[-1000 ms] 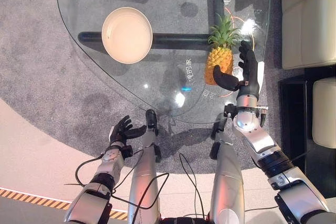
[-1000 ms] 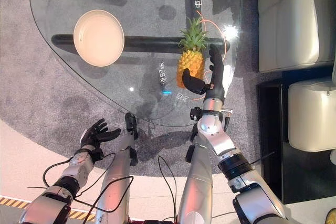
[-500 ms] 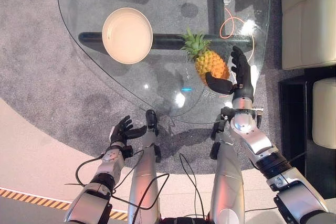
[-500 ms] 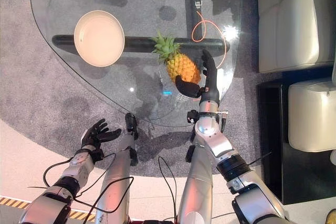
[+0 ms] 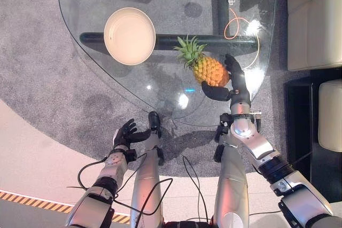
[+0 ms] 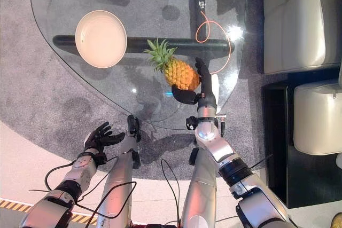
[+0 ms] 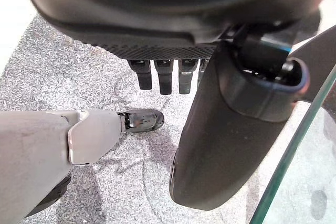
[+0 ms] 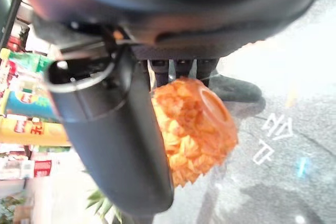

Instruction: Pick up the fruit to the plate

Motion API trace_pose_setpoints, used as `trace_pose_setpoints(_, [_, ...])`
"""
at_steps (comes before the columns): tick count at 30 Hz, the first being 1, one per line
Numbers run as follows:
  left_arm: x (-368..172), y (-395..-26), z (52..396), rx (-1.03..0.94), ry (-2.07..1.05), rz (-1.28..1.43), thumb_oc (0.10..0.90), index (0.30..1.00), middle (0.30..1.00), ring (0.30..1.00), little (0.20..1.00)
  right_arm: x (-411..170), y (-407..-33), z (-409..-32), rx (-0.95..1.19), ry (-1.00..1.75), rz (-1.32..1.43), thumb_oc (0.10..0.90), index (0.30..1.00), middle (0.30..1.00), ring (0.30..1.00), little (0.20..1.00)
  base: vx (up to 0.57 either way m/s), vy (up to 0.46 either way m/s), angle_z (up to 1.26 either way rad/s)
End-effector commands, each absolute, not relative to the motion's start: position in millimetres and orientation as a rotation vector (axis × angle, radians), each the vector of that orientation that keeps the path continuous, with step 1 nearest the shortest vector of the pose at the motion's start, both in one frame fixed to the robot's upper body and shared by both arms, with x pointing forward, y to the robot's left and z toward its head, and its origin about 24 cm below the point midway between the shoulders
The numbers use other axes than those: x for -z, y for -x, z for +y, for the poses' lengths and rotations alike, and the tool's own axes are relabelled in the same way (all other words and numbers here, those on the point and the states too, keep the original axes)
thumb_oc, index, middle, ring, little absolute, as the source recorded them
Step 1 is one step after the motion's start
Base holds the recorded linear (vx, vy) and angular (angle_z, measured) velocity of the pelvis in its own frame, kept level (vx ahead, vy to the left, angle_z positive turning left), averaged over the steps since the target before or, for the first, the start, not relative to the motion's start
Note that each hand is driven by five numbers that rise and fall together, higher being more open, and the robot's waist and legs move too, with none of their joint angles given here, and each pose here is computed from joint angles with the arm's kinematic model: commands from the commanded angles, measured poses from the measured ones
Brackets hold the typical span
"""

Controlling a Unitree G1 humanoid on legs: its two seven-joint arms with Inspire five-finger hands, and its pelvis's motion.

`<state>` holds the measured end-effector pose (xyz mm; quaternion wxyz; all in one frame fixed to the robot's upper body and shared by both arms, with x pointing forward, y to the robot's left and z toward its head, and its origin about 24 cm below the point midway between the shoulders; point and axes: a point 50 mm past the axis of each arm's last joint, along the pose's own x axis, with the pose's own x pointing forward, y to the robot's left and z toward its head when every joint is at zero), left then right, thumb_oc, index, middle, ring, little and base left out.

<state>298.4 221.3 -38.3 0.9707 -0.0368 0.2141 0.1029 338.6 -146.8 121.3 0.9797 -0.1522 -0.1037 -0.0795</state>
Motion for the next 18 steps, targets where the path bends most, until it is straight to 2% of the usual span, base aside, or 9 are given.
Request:
trace_pose_setpoints(1, [50,-278,241,-0.259,0.032,0.469,0.800,0.900,0.900,0.900,0.900,-143,-334,-150,0.162,0.381,-0.337,0.800,0.900,0.900,0.900,0.900,0.00,0.000,0.00])
trace_pose_setpoints(9, [48,-280,245,-0.254,0.016,0.472,0.800,0.900,0.900,0.900,0.900,-160,-342,-157,0.181,0.644,-0.379,0.800,0.900,0.900,0.900,0.900,0.00,0.000,0.00])
trace_pose_setpoints(18, [46,-280,250,-0.249,0.005,0.473,0.800,0.900,0.900,0.900,0.900,-175,-349,-163,0.213,0.815,-0.391,0.800,0.900,0.900,0.900,0.900,0.00,-0.001,0.00])
